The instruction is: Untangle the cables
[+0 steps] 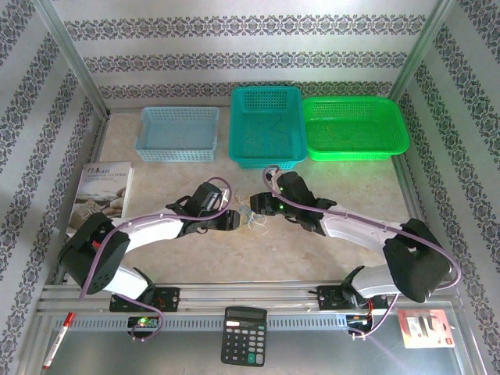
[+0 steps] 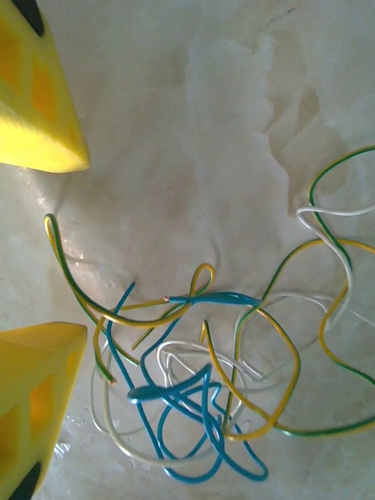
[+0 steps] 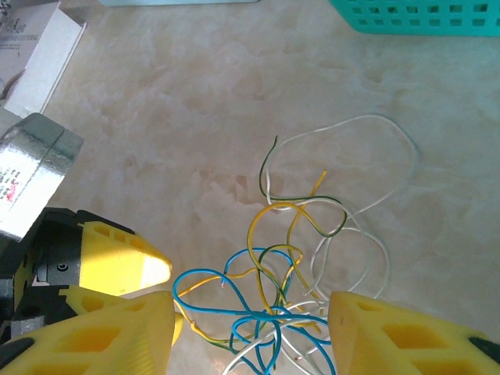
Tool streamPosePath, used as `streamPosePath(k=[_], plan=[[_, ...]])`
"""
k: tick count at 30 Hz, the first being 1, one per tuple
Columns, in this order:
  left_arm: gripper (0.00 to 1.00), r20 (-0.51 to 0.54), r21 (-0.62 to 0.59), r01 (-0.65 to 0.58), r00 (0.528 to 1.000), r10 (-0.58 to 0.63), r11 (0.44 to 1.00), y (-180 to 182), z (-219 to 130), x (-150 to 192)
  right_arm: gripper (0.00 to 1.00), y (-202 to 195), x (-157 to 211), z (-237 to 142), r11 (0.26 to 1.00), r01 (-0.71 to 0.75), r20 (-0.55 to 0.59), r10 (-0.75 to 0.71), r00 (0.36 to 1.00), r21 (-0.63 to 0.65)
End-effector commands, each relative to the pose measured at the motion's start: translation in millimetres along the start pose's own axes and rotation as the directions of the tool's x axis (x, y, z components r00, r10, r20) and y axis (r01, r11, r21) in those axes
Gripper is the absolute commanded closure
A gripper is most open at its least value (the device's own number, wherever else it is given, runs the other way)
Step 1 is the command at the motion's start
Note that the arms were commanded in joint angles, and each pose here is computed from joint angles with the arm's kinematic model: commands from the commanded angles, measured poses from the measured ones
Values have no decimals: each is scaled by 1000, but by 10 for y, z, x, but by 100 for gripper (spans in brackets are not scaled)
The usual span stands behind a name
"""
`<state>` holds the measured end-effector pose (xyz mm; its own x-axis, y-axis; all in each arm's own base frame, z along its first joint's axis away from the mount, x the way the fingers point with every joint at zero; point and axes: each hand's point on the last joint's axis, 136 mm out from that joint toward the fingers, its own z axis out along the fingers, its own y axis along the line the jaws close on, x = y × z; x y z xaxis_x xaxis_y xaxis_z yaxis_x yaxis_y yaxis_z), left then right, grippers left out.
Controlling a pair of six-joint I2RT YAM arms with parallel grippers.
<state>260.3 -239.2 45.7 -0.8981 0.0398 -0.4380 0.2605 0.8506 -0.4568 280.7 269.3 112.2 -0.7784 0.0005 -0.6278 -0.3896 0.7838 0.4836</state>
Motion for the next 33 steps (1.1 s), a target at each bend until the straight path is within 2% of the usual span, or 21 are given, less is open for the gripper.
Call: streamPosePath(k=[1,6,11,16,19,26,33], plan=[[48,37,3,-49,998,49,999,-79,32,-124,45,68,-94,65,1000,9,27,-9,1000,-4],[52,37,13,-52,998,52,999,-93,115,-152,45,39,-25,192,1000,3,1,-3,1000,8],[61,42,21,-59,997,58,998,-107,181,-186,46,-19,61,311,1000,-7,-22,7,1000,26],[87,33,16,-70,997,69,997,-122,159,-198,47,-124,160,397,998,-20,-37,22,999,57],[99,25,-4,-85,996,85,996,-113,55,-188,49,-212,239,446,996,-34,-46,38,998,81],[100,48,-31,-122,991,123,992,-155,-339,-219,53,-379,377,491,989,-57,-56,65,996,135],[100,177,-15,-147,973,147,989,-311,-769,-438,55,-504,494,482,981,-77,-67,89,994,176]])
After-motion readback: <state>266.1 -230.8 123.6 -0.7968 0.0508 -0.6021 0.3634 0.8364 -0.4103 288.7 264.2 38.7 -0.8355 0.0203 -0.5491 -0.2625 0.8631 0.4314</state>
